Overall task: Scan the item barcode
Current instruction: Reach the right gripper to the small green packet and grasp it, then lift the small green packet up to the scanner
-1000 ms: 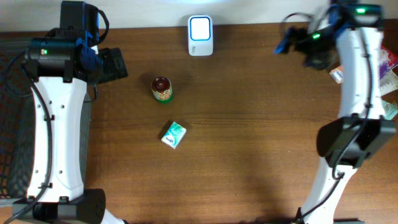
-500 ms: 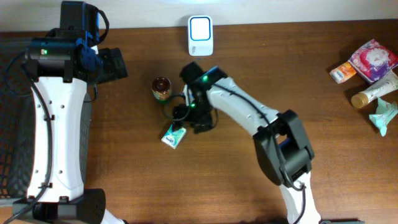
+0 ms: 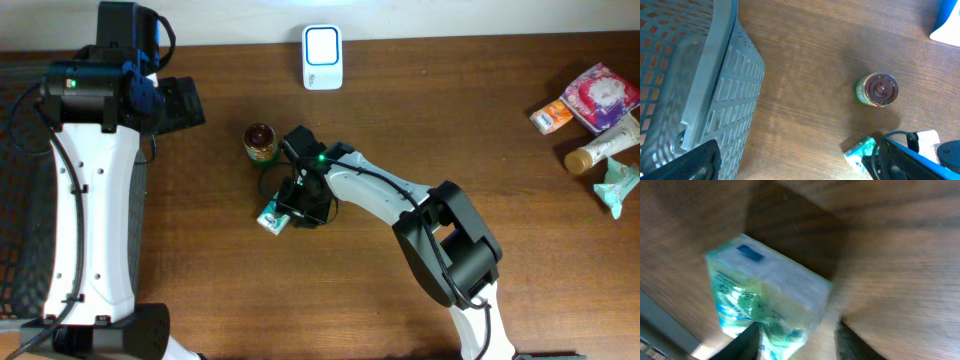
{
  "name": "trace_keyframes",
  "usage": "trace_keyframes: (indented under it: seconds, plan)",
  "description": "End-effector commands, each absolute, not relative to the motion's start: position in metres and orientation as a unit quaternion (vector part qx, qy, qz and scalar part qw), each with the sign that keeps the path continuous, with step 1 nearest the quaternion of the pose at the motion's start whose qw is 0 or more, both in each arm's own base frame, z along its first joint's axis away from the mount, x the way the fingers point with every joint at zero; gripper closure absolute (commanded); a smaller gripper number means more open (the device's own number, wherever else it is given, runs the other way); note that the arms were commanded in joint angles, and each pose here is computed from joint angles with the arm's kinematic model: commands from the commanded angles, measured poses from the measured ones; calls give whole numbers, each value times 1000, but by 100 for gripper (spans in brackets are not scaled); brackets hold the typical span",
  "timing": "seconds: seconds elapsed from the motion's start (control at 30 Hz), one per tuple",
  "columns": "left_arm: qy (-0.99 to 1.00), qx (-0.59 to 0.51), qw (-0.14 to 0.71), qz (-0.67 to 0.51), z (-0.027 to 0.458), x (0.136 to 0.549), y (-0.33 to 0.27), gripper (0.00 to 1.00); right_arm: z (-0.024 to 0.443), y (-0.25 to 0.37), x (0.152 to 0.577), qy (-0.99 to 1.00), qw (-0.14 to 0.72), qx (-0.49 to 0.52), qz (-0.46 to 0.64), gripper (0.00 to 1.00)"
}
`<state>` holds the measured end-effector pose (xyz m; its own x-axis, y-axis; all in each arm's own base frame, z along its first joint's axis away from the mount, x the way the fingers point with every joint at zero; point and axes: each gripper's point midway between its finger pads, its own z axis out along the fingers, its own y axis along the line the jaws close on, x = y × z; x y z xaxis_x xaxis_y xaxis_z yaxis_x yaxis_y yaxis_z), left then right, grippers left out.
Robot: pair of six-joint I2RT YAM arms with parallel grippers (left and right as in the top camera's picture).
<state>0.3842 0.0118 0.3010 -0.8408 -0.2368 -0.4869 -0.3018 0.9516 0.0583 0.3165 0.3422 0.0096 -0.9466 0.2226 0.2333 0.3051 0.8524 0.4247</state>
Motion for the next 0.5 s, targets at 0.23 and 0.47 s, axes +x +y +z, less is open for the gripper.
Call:
trace_keyframes:
  seconds: [0.23,0.47]
  plan:
    - [955,-138,251,72,306,384,14,1,84,318,327,-868,89,112,-475,96]
    - [955,-138,251,72,306,384,14,1,75,258,287,-848,88,288,-436,96]
